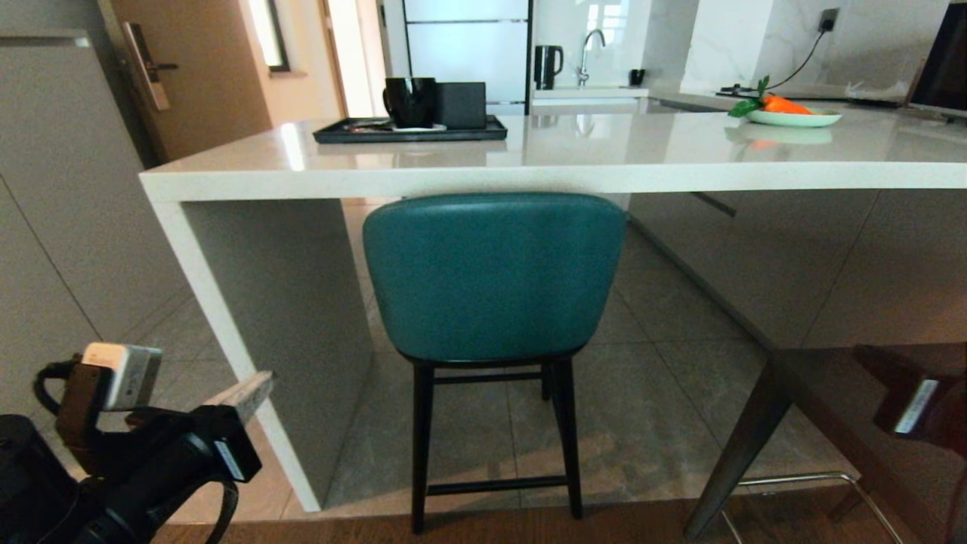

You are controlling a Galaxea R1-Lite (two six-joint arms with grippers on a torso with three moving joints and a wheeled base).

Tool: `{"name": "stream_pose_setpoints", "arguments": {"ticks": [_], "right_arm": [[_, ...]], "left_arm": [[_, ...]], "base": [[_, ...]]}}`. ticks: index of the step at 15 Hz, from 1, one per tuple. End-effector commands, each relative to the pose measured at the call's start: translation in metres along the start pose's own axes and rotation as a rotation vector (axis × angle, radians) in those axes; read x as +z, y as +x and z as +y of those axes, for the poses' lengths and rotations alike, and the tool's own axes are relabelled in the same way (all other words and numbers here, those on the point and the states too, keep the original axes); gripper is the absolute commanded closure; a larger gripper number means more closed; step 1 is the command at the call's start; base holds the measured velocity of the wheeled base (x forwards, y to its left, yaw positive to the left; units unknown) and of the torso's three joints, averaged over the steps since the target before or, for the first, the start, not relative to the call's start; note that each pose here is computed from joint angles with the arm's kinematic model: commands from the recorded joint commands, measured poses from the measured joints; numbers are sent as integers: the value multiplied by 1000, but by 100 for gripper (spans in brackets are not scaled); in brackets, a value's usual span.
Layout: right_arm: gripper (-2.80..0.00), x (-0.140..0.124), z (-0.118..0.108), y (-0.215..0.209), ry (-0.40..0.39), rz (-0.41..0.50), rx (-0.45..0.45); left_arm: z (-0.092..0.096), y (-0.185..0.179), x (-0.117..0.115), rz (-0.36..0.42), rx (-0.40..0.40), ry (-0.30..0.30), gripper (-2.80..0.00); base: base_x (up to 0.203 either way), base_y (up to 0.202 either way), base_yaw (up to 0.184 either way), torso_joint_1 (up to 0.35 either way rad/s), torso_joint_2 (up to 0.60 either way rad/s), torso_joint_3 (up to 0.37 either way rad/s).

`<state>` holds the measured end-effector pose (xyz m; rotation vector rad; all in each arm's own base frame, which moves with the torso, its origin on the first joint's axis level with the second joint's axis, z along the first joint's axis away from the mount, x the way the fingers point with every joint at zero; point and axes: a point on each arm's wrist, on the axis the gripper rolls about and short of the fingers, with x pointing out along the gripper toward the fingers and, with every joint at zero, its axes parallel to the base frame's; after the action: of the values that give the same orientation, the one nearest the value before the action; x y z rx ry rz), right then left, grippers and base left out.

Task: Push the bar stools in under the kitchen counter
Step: Push the gray chair back under the dining table

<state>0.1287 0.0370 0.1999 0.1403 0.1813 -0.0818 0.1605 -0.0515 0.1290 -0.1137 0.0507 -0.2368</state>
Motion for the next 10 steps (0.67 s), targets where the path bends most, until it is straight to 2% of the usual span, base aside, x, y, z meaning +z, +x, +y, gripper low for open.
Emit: {"name": "stream_pose_setpoints", "arguments": {"ticks": [1, 6, 8, 10], "right_arm": [[0, 13, -23, -41, 61, -132, -54], [0, 10, -48, -93, 62, -226, -193], [0, 5, -52, -109, 54, -263, -208], [0, -1, -55, -124, 49, -303, -199]], "left_arm": [[1, -26, 22, -126, 24, -13, 0], [7, -73, 48, -245, 110, -26, 0], [7, -101, 55, -280, 109, -27, 0], [9, -129, 55, -269, 138, -22, 0]], "base": [[0, 0, 0, 0, 0, 0], [0, 0, 0, 0, 0, 0], [0, 0, 0, 0, 0, 0], [0, 0, 0, 0, 0, 0]]}}
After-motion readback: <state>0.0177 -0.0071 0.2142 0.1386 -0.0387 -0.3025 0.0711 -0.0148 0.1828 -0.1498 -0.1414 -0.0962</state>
